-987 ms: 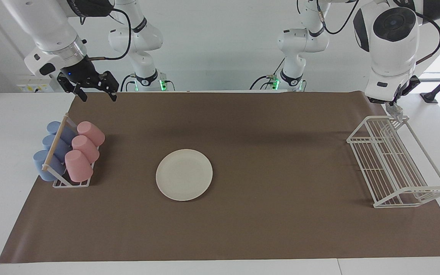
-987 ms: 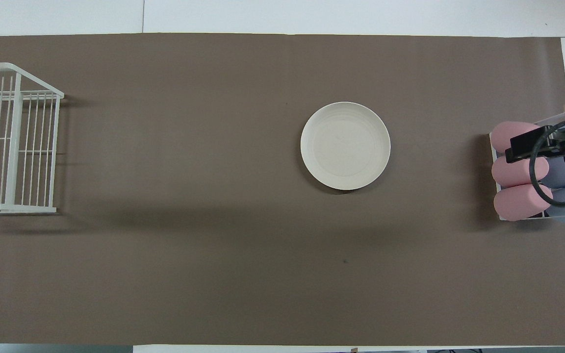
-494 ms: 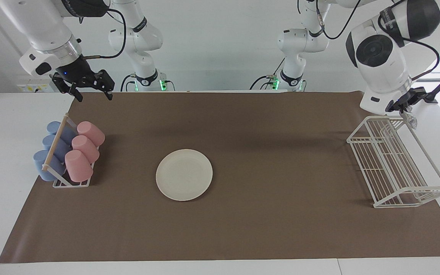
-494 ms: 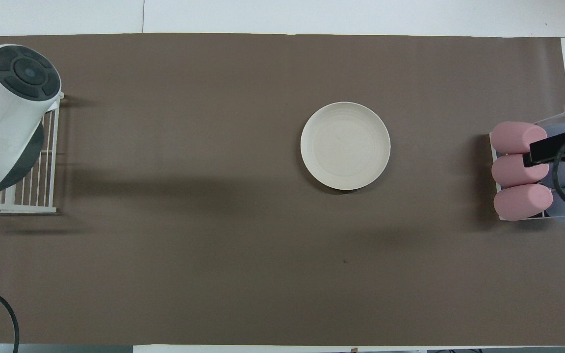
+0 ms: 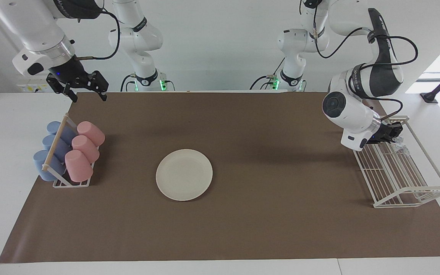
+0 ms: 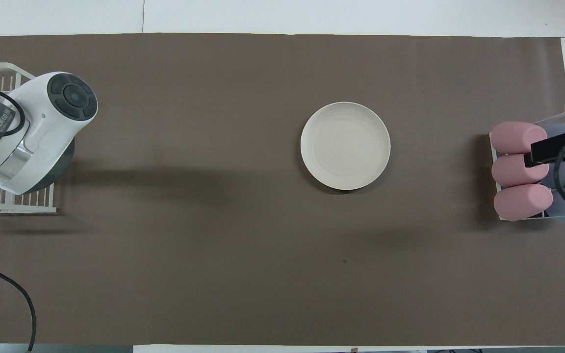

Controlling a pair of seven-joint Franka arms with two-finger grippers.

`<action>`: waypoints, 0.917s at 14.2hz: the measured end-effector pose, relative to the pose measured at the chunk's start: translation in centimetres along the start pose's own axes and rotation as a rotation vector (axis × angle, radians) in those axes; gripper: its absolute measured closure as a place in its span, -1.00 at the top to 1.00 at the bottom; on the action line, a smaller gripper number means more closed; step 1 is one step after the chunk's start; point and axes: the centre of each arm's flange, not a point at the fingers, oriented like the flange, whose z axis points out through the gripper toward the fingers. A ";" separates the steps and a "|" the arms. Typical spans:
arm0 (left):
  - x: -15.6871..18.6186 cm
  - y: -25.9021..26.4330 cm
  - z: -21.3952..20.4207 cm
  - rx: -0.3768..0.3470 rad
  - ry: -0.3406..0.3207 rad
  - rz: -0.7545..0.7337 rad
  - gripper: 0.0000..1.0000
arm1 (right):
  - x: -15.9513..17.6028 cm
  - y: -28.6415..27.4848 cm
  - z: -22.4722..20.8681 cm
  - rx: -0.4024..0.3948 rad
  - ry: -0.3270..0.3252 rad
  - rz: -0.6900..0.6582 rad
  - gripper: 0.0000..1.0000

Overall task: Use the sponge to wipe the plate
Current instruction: 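Release the scrubber into the white rack and withdraw the left gripper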

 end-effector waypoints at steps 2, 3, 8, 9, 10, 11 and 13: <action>-0.2 0.8 0.4 -0.002 0.006 -0.004 -0.92 | 0.0 0.0 0.0 0.000 0.001 -0.001 1.00; -0.2 1.0 0.5 -0.003 0.007 -0.003 -0.92 | 0.0 -0.1 0.0 0.000 0.002 -0.002 1.00; -0.2 1.2 0.4 -0.009 0.019 -0.002 -0.68 | 0.0 -0.2 0.0 0.000 0.003 -0.004 1.00; -0.2 1.2 0.4 -0.009 0.019 -0.002 -0.49 | 0.0 -0.2 0.0 0.000 0.004 -0.004 1.00; -0.2 1.2 0.4 -0.009 0.019 -0.003 -0.29 | 0.0 -0.2 0.0 0.000 0.004 -0.004 1.00; -0.2 1.2 0.4 -0.009 0.019 -0.003 -0.07 | 0.1 -0.2 0.0 0.000 0.004 -0.004 1.00; -0.2 1.2 0.4 -0.009 0.020 -0.004 0.35 | 0.1 -0.3 0.0 -0.001 0.004 -0.005 1.00</action>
